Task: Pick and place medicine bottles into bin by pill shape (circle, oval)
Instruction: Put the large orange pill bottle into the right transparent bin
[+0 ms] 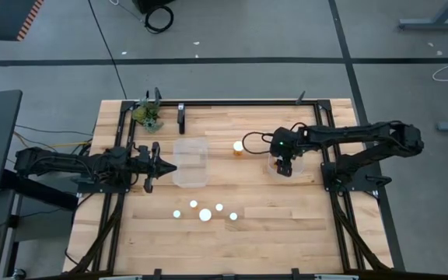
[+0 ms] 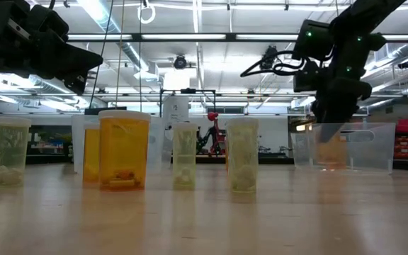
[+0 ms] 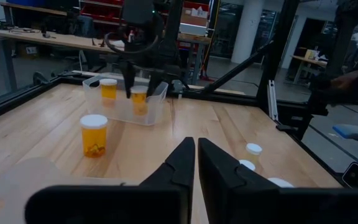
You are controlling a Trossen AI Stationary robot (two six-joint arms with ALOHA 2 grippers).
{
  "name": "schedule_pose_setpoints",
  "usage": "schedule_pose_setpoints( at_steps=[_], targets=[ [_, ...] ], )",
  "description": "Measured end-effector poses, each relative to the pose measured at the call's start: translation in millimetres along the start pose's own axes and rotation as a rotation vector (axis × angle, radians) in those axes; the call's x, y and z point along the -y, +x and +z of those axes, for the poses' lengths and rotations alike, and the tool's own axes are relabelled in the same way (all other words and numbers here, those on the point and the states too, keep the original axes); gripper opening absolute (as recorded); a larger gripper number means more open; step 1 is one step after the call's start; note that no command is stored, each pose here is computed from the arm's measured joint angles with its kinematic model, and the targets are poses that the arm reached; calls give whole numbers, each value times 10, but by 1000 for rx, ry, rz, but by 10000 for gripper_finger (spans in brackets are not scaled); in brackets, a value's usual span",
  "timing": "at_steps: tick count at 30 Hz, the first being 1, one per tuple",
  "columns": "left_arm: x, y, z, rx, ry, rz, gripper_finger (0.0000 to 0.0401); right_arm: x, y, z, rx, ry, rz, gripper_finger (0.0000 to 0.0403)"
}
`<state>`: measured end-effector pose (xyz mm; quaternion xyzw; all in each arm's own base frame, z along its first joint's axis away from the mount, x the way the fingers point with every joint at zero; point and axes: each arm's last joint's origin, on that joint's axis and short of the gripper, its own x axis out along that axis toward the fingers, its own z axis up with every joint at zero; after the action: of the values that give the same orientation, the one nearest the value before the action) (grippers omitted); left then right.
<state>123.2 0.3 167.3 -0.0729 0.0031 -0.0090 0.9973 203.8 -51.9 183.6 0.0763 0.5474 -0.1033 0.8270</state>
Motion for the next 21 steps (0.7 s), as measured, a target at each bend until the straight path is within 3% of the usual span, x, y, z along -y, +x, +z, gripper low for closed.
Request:
schedule_pose_setpoints(
  at_steps=[16,21],
  targets=[
    [0,0,0,0,0,0,29,-53,0,-10,-9,-17,5,233],
    [0,0,0,0,0,0,26,-52,0,-9,-9,-16,2,252]
  ],
)
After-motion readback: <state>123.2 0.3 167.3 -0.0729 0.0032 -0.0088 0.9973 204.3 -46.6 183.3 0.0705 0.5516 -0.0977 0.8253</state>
